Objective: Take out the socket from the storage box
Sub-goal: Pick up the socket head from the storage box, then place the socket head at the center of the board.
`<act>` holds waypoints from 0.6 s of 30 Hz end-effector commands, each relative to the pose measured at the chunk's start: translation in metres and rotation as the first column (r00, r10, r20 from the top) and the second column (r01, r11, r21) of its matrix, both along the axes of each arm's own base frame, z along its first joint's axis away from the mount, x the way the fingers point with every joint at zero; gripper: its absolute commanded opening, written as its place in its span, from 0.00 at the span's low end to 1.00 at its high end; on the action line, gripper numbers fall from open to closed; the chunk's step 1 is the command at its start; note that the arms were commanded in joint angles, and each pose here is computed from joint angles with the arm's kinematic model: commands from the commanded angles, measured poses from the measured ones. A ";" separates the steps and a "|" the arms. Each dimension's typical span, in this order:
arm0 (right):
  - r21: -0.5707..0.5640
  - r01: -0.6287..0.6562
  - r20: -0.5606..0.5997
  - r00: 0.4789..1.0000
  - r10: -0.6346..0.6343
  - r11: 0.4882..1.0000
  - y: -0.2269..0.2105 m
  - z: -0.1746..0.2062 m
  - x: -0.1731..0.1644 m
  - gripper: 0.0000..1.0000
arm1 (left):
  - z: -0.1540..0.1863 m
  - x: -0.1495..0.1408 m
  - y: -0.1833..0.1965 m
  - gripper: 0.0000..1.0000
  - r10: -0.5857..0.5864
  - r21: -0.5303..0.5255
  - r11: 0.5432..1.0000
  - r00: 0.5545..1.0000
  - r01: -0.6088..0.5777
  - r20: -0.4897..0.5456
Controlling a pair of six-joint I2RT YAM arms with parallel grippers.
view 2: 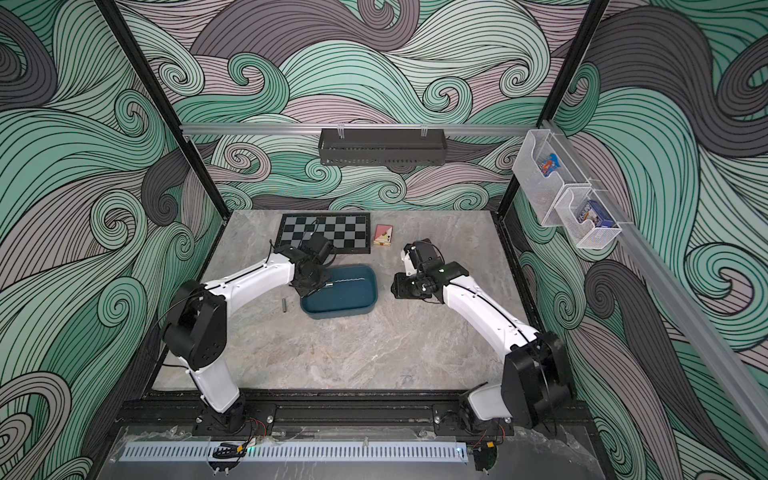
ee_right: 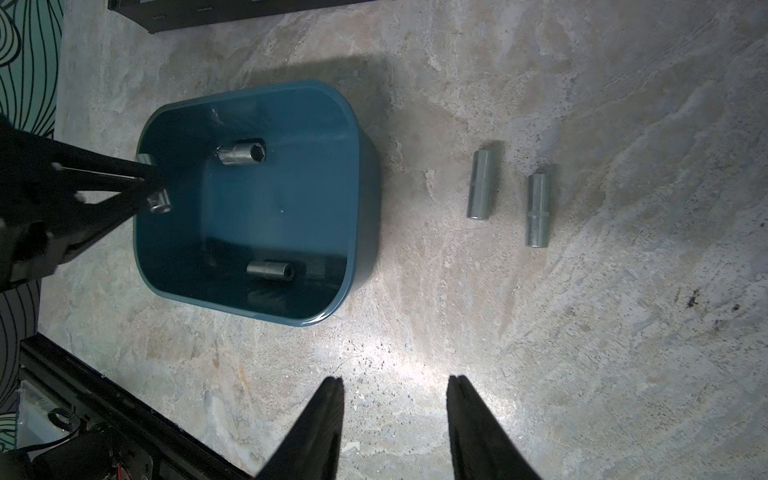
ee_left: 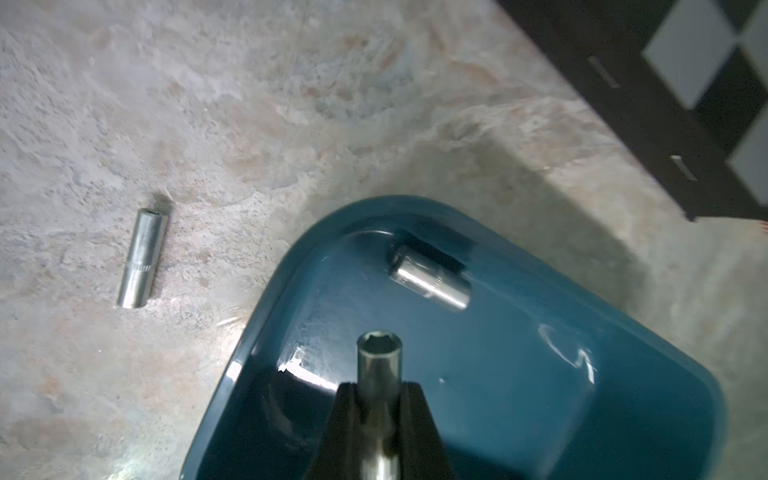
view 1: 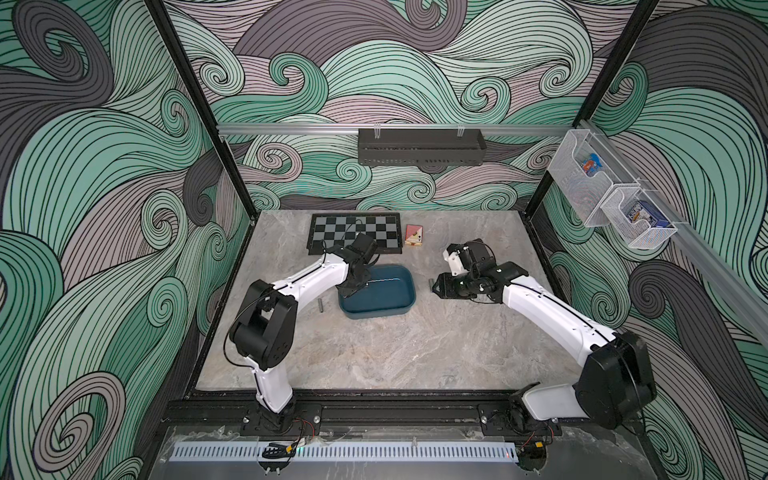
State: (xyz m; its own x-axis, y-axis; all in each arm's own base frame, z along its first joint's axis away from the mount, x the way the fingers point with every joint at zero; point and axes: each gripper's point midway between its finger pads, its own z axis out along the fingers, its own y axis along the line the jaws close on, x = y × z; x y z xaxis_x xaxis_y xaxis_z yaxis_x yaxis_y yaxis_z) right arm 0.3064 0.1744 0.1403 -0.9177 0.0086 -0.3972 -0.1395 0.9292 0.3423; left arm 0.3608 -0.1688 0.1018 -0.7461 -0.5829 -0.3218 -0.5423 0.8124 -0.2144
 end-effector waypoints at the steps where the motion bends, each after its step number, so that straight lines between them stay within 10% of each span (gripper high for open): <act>1: 0.004 -0.003 -0.002 1.000 0.003 1.000 0.002 -0.002 0.002 0.45 | 0.032 -0.002 -0.008 0.00 -0.121 -0.024 0.992 0.990 0.123 0.074; 9: 0.005 -0.002 -0.005 1.000 0.002 1.000 0.003 -0.002 0.005 0.45 | 0.099 -0.017 0.028 0.00 -0.318 0.139 0.947 0.909 0.290 0.268; 18: 0.030 0.005 -0.021 1.000 -0.004 1.000 0.007 -0.003 0.009 0.45 | 0.096 -0.057 0.142 0.00 -0.232 0.294 0.941 0.950 0.165 0.209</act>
State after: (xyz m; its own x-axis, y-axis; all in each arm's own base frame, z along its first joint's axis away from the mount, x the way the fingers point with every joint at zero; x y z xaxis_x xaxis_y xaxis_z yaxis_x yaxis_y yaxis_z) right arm 0.3087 0.1753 0.1352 -0.9224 0.0098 -0.3862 -0.1338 0.9298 0.3430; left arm 0.3188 -0.0551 0.2033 -0.6946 -0.3694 -0.6173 -0.3263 0.9265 -0.1872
